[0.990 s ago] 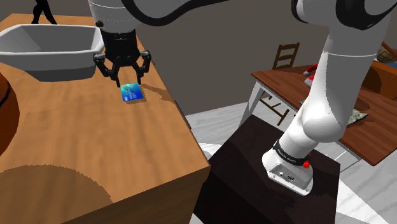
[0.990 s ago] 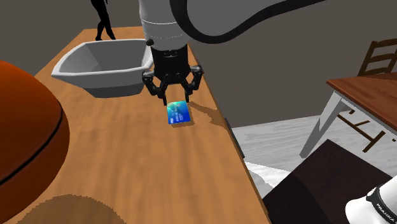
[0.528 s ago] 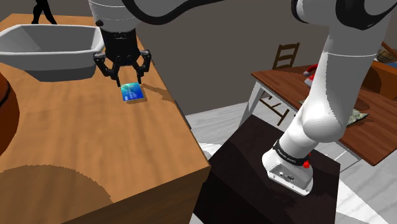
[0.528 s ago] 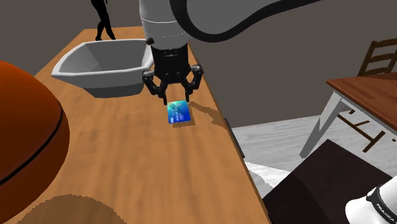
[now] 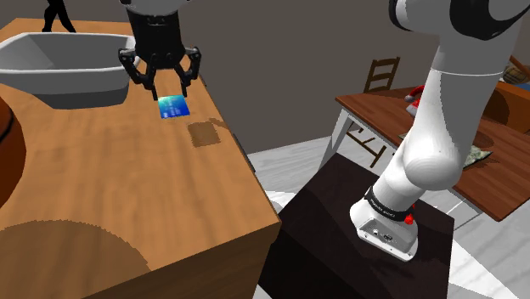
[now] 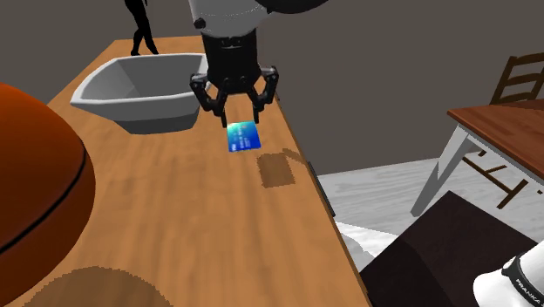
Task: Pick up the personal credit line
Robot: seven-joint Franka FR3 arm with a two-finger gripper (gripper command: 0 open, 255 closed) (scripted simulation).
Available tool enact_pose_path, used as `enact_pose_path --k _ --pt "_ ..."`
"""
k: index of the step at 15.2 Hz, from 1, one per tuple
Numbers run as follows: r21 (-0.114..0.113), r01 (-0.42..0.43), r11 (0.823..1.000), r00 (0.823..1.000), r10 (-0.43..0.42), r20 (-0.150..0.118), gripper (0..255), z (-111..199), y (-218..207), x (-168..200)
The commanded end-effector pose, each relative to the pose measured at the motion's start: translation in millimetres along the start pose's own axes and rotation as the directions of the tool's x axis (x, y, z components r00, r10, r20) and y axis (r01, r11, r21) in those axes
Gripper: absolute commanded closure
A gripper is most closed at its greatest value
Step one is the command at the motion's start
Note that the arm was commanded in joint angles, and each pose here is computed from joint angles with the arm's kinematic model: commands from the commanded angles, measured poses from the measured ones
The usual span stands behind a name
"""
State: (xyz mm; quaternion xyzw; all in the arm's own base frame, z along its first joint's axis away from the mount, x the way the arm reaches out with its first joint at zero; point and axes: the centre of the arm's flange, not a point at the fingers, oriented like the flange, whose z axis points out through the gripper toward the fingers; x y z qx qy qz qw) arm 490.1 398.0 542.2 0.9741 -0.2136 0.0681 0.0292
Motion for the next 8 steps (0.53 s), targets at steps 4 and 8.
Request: enact_pose_path --k 4,8 --pt "0.000 0.000 1.000 1.000 0.000 0.000 255 -26.0 0.1 3.3" --pt "0.000 0.000 1.000 1.000 0.000 0.000 255 -37.2 0.4 5.0"
